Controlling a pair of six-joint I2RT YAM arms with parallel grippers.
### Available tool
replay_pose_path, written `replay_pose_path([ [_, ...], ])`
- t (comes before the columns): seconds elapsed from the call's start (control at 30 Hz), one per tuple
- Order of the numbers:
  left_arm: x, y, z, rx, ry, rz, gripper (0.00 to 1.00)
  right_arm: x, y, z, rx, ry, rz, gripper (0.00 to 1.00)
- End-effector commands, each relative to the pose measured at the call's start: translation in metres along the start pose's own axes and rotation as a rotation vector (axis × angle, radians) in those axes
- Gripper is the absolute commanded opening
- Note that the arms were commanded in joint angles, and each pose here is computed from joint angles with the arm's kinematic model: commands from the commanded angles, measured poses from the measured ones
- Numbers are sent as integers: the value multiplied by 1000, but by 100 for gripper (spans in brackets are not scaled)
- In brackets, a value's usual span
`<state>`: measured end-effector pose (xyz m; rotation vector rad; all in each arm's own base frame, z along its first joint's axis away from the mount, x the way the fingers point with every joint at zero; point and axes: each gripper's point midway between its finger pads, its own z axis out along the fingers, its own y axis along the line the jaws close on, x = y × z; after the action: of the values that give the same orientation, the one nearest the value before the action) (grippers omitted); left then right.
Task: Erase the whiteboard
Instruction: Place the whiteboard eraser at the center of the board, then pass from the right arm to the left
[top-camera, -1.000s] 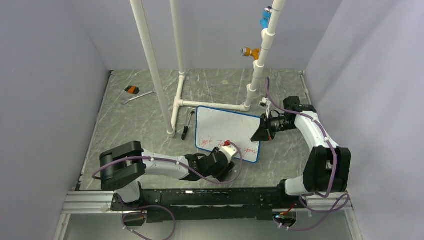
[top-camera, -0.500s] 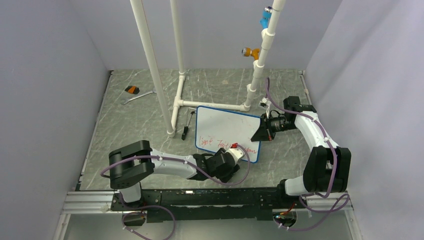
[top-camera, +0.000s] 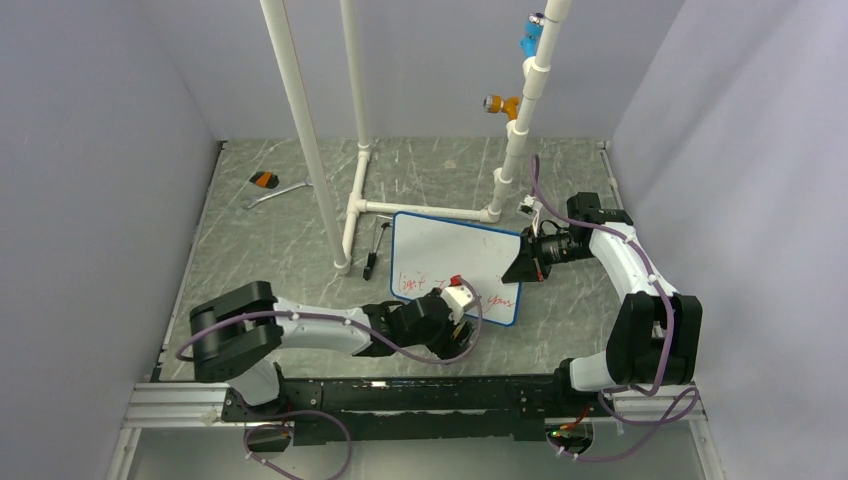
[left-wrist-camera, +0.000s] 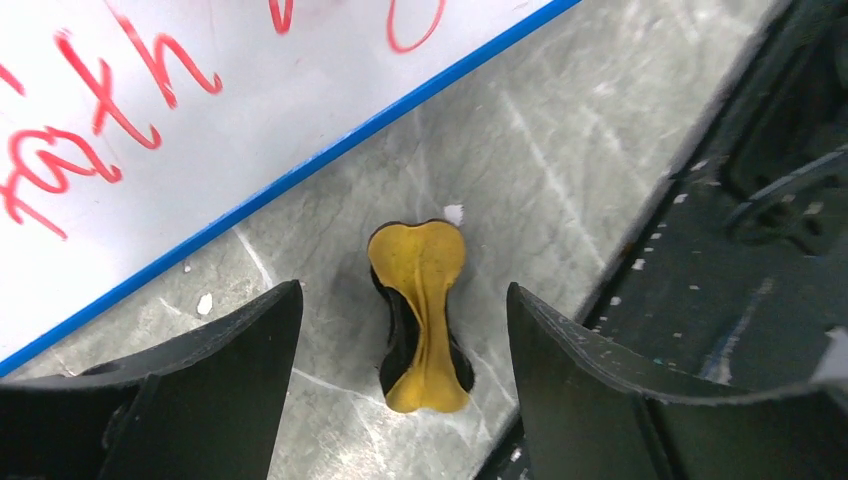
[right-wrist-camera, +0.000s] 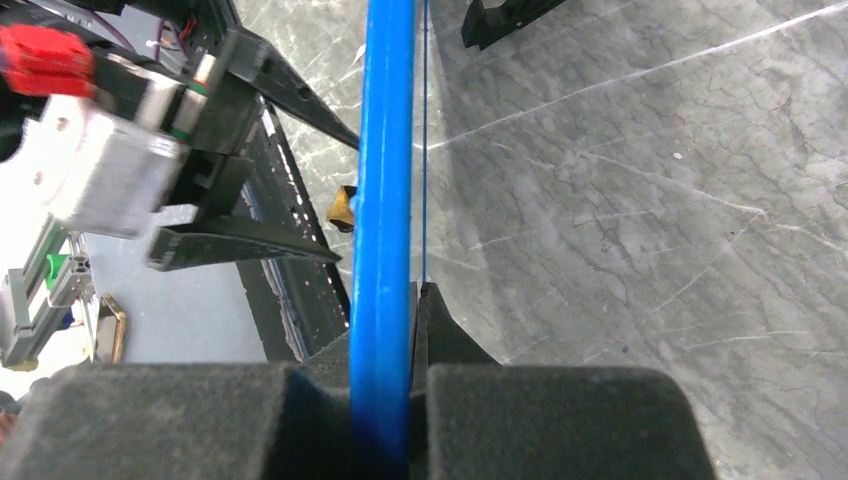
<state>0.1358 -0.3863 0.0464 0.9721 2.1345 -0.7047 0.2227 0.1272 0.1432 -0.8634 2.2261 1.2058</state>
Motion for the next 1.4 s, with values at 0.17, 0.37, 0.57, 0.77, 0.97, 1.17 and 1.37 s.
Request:
replay_pose_path([
  [0.17,-64,3,-63,76,-350,-78,79,-12,6,-5,-5,-49,-89,0],
  [0.37,-53,56,-121,18,-521,-181,95,-5,10,-3,32,13,-158,0],
  [0.57,-25,104,-157,-28,-681,-280,100,-3,27,4,-14,121,-295,0],
  [0.77,-11,134,-168,-31,-756,-333,99,-8,35,9,-54,166,-385,0],
  [0.97,-22,149,-176,32,-779,-314,99,-11,38,11,-104,167,-408,0],
  [1.17,-30,145,-165,152,-714,-298,99,-10,44,13,-147,154,-402,0],
  [1.37,-36,147,-159,185,-686,-244,93,-8,47,16,-195,147,-384,0],
])
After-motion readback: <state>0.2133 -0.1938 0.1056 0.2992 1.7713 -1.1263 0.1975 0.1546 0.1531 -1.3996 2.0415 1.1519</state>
